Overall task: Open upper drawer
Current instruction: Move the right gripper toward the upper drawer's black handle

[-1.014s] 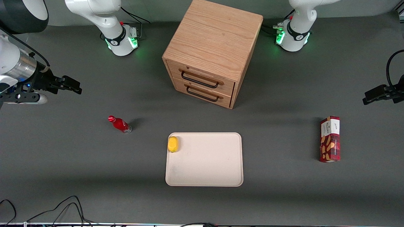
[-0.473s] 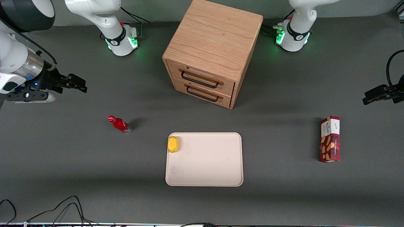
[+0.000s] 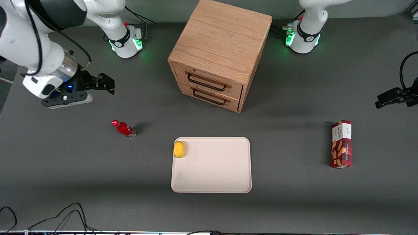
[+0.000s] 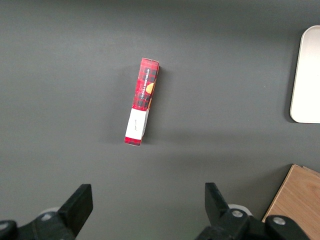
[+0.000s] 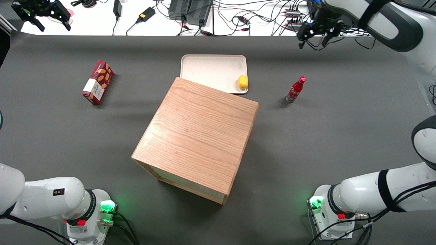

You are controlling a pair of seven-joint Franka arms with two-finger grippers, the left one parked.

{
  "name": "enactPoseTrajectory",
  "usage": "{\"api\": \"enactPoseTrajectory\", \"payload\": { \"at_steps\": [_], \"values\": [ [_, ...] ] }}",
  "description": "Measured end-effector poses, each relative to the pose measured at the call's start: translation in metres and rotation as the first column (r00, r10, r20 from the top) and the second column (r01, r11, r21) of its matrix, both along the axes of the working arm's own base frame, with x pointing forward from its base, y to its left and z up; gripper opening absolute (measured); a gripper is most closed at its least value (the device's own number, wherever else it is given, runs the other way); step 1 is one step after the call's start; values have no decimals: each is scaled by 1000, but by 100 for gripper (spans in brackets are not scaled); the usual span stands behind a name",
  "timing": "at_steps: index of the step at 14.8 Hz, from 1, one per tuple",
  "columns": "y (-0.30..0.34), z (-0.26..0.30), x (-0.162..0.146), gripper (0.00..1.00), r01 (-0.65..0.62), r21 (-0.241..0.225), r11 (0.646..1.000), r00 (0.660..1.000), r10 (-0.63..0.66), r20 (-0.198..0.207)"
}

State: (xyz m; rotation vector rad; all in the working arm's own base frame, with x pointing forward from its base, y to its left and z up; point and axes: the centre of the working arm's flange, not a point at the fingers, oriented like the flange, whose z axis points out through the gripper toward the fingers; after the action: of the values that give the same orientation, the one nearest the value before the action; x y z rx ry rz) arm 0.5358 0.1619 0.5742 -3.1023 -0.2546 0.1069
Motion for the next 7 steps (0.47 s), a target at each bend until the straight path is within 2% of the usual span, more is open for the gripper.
{"api": "enactPoseTrajectory", "payload": {
  "at_steps": [3, 7],
  "values": [
    [58, -4, -6, 100, -107, 18, 994, 994, 107, -2],
    [105, -13, -8, 100, -206, 44, 978, 978, 206, -9]
  ]
}}
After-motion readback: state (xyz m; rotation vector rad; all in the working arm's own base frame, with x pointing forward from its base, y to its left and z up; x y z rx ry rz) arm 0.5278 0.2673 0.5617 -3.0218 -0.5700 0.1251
